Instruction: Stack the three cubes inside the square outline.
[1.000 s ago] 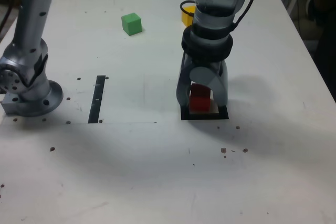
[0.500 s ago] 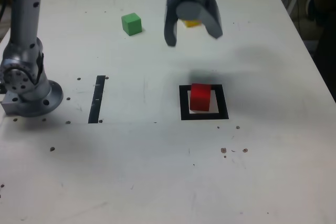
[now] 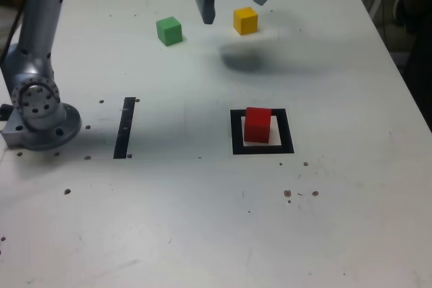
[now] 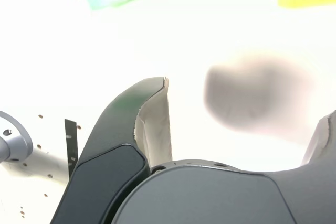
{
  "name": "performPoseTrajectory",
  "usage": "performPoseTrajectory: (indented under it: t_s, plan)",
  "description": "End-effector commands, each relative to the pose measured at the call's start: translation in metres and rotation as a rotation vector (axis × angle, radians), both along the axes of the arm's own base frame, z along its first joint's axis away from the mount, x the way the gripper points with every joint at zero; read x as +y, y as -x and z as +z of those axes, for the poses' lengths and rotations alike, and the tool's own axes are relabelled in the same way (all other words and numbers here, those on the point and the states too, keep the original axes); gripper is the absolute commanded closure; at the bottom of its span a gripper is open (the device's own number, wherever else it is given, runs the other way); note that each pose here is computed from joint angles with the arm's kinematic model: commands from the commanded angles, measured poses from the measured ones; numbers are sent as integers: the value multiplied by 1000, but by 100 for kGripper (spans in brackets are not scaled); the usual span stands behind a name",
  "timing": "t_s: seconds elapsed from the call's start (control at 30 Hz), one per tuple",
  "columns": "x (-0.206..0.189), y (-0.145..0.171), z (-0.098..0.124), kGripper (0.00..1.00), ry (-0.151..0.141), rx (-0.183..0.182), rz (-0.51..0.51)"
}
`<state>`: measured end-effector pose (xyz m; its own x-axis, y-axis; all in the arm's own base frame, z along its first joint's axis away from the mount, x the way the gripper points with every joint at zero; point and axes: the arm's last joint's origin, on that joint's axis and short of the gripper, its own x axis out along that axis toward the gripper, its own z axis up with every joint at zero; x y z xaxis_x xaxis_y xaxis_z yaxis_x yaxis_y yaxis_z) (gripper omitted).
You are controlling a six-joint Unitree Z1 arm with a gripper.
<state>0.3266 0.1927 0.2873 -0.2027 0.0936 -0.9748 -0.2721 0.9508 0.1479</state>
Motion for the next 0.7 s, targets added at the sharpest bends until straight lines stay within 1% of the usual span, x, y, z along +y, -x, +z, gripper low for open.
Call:
performPoseTrajectory:
  t_s: [0.0,0.2,0.37,0.5,0.67]
  plan:
    - [16,-5,-5,1,7,11,15]
    - [58,-14,-14,1,18,16,44]
    - [85,-19,-34,1,50,30,62]
    - [94,-21,-45,1,64,31,73]
    - [91,-25,-47,3,74,21,66]
